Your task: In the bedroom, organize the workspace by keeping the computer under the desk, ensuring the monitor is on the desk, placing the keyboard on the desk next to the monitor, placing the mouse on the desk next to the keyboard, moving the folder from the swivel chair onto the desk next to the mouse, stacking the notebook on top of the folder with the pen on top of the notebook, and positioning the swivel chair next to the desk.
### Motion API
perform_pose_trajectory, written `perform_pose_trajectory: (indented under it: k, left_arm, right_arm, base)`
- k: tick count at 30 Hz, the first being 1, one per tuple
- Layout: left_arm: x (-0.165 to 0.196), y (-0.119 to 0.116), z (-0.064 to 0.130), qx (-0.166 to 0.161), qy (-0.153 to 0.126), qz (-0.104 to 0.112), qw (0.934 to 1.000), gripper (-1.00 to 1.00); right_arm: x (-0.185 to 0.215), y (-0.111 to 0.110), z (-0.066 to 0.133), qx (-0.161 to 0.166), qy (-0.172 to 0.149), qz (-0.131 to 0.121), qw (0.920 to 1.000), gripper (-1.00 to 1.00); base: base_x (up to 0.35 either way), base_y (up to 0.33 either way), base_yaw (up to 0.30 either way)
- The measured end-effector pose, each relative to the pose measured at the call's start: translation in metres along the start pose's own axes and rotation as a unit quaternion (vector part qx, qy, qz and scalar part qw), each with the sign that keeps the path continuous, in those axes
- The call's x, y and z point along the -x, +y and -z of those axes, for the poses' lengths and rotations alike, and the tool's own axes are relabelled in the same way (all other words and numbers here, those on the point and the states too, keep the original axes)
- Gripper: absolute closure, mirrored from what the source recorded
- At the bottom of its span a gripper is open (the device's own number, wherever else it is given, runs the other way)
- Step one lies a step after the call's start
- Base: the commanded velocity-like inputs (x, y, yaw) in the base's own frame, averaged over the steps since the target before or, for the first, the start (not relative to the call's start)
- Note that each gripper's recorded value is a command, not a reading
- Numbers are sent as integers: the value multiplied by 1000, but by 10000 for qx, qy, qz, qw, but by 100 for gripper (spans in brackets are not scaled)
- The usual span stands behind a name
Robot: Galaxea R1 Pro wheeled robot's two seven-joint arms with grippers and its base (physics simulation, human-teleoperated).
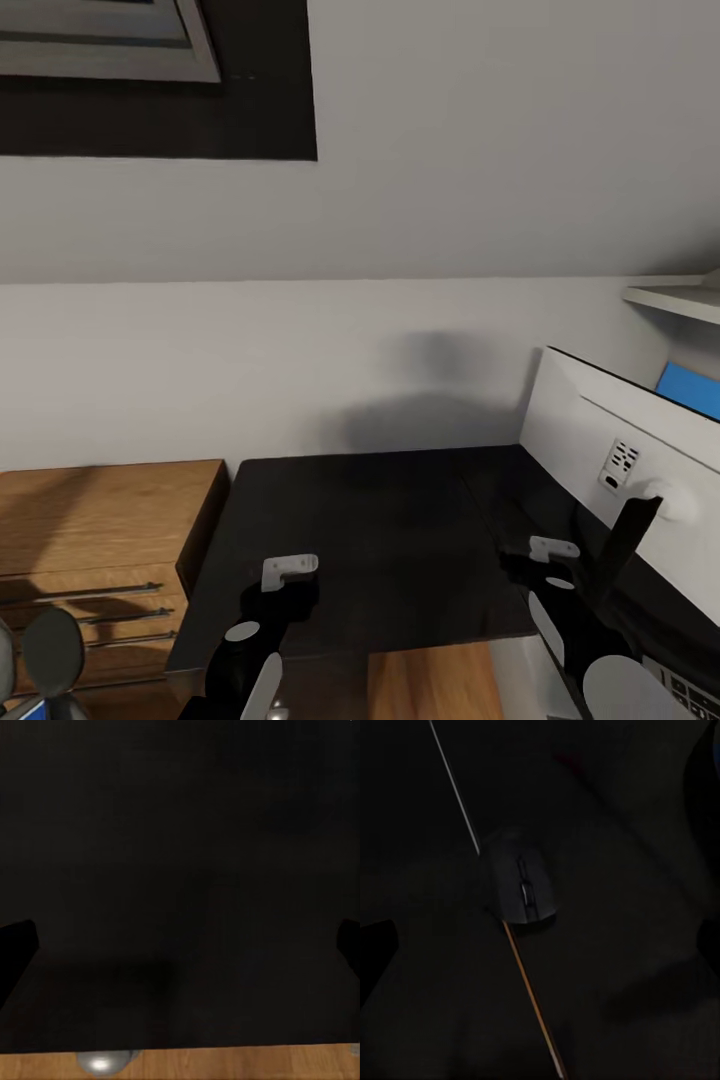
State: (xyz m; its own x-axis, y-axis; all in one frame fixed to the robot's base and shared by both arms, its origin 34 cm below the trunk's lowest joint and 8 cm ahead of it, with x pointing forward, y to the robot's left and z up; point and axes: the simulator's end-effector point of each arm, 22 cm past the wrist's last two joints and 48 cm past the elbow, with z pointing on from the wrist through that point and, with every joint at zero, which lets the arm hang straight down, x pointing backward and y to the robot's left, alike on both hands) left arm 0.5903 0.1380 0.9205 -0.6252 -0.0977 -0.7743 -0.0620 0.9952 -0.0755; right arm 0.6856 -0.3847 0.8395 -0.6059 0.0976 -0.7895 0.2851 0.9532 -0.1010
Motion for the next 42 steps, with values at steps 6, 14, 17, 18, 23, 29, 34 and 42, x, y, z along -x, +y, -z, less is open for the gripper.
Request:
perform_pose_trajectory:
  k: [6, 14, 17, 18, 23, 29, 34, 42]
  left_arm:
    - [0, 0, 0, 0, 1, 0, 10000, -100]
    - [0, 0, 0, 0, 1, 0, 10000, -100]
    - [0, 0, 0, -1, 2, -1, 10000, -100]
    - [0, 0, 0, 0, 5, -2, 10000, -100]
    - [0, 0, 0, 1, 5, -1, 10000, -100]
    - [0, 0, 0, -9, 2, 0, 10000, -100]
    - [1, -2, 1, -34, -14, 12, 10000, -100]
    - [18, -10, 8, -139, -200, 68, 9997, -100]
  right_arm:
    - [0, 0, 0, -5, 2, 0, 10000, -100]
    - [0, 3, 0, 29, 6, -5, 10000, -100]
    - [0, 7, 0, 69, 8, -8, 10000, -100]
    - [0, 9, 0, 119, 9, -8, 9999, -100]
    - [-1, 20, 1, 352, 9, -6, 9994, -100]
    - [-5, 25, 1, 484, 58, 2, 9988, -100]
    - [-12, 23, 0, 471, 142, 18, 9988, -100]
    - [-13, 12, -8, 392, 363, 32, 9986, -100]
  base:
    - [55, -5, 0]
    - [147, -1, 0]
    - [30, 0, 0]
    - [16, 0, 0]
    - [58, 0, 0]
    - [189, 0, 0]
    - [53, 0, 0]
    - [11, 0, 0]
